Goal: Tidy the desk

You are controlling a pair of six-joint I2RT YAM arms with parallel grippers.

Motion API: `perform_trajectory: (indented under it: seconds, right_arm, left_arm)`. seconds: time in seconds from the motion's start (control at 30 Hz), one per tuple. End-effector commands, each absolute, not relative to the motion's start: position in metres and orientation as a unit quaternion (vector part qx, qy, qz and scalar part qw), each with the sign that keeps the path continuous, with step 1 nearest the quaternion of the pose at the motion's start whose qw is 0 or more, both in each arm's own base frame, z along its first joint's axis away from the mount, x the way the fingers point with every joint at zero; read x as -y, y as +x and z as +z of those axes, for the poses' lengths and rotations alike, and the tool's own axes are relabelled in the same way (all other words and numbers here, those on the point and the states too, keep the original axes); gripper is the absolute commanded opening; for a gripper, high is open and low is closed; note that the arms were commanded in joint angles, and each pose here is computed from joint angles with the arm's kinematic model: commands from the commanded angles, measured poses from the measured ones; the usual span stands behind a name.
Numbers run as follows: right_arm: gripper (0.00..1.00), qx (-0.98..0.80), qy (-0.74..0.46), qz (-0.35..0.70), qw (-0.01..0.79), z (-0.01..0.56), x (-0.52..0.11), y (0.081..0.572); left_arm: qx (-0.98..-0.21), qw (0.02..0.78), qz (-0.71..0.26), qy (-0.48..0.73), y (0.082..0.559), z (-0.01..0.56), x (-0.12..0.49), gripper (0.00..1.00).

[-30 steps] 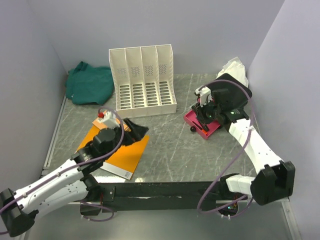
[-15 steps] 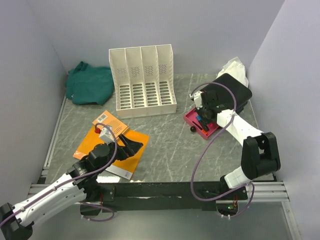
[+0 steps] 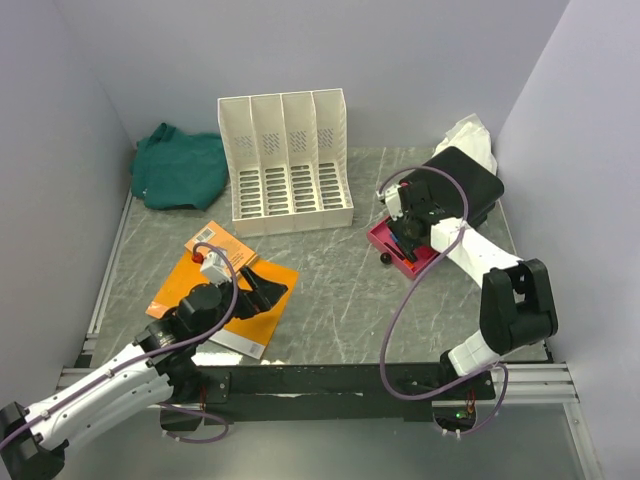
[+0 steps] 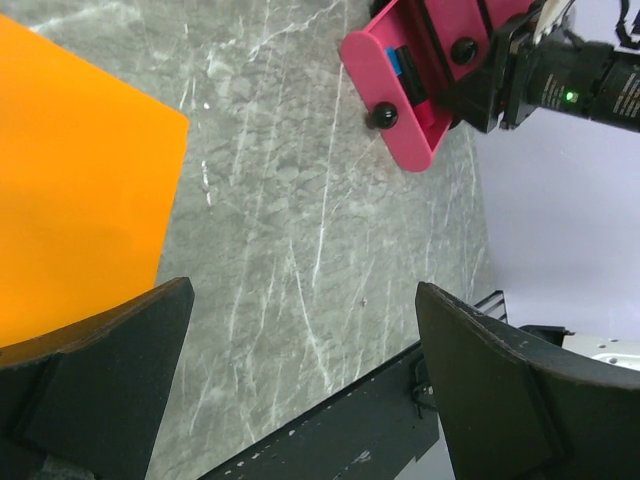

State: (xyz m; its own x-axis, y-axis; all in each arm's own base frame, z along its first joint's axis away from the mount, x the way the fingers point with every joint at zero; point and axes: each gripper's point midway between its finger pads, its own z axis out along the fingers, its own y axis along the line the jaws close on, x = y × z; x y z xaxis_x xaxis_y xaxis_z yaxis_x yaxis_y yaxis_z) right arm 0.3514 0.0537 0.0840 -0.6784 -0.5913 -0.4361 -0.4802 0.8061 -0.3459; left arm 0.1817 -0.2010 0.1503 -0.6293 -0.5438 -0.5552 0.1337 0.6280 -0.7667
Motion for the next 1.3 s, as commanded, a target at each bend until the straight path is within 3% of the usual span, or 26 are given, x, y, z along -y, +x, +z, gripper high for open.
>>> perform_trajectory:
  seconds: [0.0,0.13,0.27,0.4,0.57,0.87,1.27]
  right_arm:
    - [0.49,-0.87,-0.38,0.022,0.312,0.131,-0.102,0.333]
    - [0.45,-0.826,-0.459,0.165,0.283,0.138,-0.143,0.283]
    - [0.35,-0.826,-0.466,0.173,0.266,0.115,-0.157,0.277]
    - [0.0,-0.851,-0.449,0.12,0.245,0.093,-0.157,0.29]
    - [0.0,-0.881,-0.415,-0.001,0.228,0.066,-0.119,0.313]
    - [0.0,-0.886,-0.396,-0.091,0.222,0.04,-0.093,0.327]
    - [0.02,-0.865,-0.317,-0.268,0.283,0.057,-0.047,0.373]
  left_arm:
    - [-0.783,0.444,-0.421,-0.111,0.185,0.185,0.199,0.99]
    - [-0.781,0.451,-0.417,-0.111,0.186,0.188,0.196,0.99]
    - [-0.778,0.45,-0.423,-0.116,0.185,0.19,0.195,1.0]
    - [-0.776,0.447,-0.428,-0.122,0.183,0.189,0.194,0.99]
    - [-0.779,0.446,-0.422,-0.124,0.183,0.186,0.193,0.99]
    - [-0.782,0.442,-0.422,-0.124,0.185,0.183,0.196,0.99]
    - [-0.778,0.449,-0.422,-0.126,0.185,0.188,0.193,0.99]
